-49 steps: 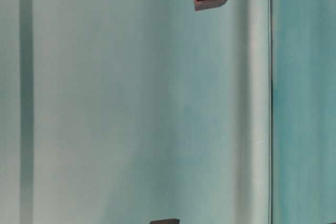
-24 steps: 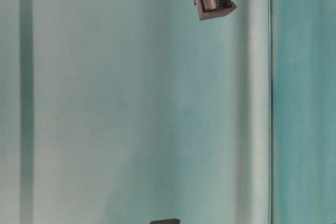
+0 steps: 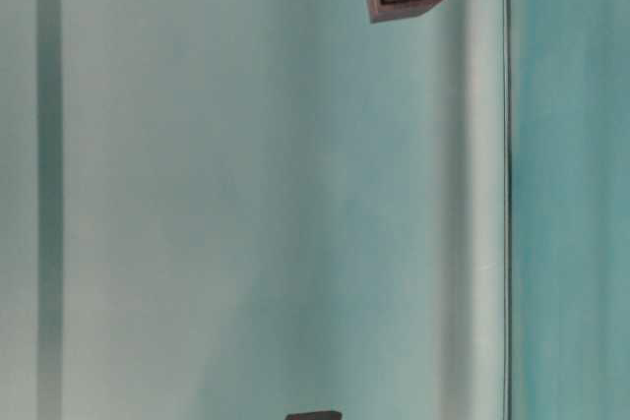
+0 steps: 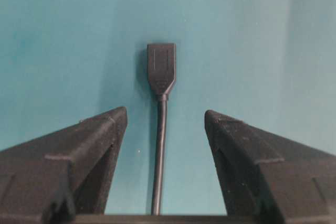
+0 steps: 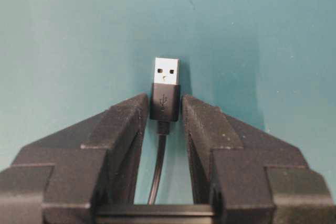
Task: Insert the USB using both arms.
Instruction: 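Close both grippers on the USB connector housings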
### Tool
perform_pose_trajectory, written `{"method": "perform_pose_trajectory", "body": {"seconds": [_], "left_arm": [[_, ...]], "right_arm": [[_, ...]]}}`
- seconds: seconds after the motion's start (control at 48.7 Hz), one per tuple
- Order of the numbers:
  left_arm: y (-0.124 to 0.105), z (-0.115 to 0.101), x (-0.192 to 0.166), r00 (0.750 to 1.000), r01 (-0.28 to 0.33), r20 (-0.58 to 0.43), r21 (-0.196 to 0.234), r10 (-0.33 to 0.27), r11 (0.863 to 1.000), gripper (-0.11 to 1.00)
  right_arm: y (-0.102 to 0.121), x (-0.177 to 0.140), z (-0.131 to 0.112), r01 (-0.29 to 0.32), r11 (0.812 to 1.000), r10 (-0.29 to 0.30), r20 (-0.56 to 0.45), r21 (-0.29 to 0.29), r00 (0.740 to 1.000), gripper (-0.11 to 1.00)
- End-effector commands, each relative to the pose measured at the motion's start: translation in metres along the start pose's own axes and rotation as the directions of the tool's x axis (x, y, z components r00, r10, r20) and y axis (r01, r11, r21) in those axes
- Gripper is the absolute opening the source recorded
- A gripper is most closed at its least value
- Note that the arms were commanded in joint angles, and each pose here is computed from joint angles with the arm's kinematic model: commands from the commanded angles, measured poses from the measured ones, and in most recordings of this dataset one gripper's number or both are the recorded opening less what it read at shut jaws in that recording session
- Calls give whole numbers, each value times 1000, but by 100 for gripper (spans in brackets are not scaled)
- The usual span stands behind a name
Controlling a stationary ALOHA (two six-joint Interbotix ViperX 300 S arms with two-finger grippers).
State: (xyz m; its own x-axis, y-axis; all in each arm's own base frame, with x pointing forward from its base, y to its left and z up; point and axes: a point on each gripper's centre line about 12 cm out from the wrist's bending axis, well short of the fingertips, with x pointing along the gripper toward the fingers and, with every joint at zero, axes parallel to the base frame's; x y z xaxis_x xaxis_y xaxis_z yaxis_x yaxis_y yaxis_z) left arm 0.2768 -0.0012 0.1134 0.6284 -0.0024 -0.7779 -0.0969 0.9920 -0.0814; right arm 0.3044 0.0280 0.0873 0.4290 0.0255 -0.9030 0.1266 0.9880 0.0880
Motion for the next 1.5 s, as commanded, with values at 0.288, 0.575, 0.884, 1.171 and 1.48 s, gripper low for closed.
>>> {"method": "perform_pose_trajectory", "body": {"seconds": [0.288,0.575,0.884,1.171,1.48], "left_arm": [[-7,12,11,1000,12,-6,83,-12,996,76],[-3,13,27,999,-1,-41,56,3,998,76],[6,21,35,999,-21,-42,34,22,999,76],[5,18,40,997,-20,-76,40,23,999,76],[4,19,43,996,-21,-82,37,24,999,68]], "right_arm": [[8,0,3,-13,1000,14,9,-19,1000,29],[10,-1,7,-16,1000,16,17,-20,1000,29],[14,-1,6,-22,999,22,15,-33,1000,29],[14,-1,5,-22,999,22,14,-34,1000,29],[14,-1,4,-22,999,22,12,-34,1000,29]]}}
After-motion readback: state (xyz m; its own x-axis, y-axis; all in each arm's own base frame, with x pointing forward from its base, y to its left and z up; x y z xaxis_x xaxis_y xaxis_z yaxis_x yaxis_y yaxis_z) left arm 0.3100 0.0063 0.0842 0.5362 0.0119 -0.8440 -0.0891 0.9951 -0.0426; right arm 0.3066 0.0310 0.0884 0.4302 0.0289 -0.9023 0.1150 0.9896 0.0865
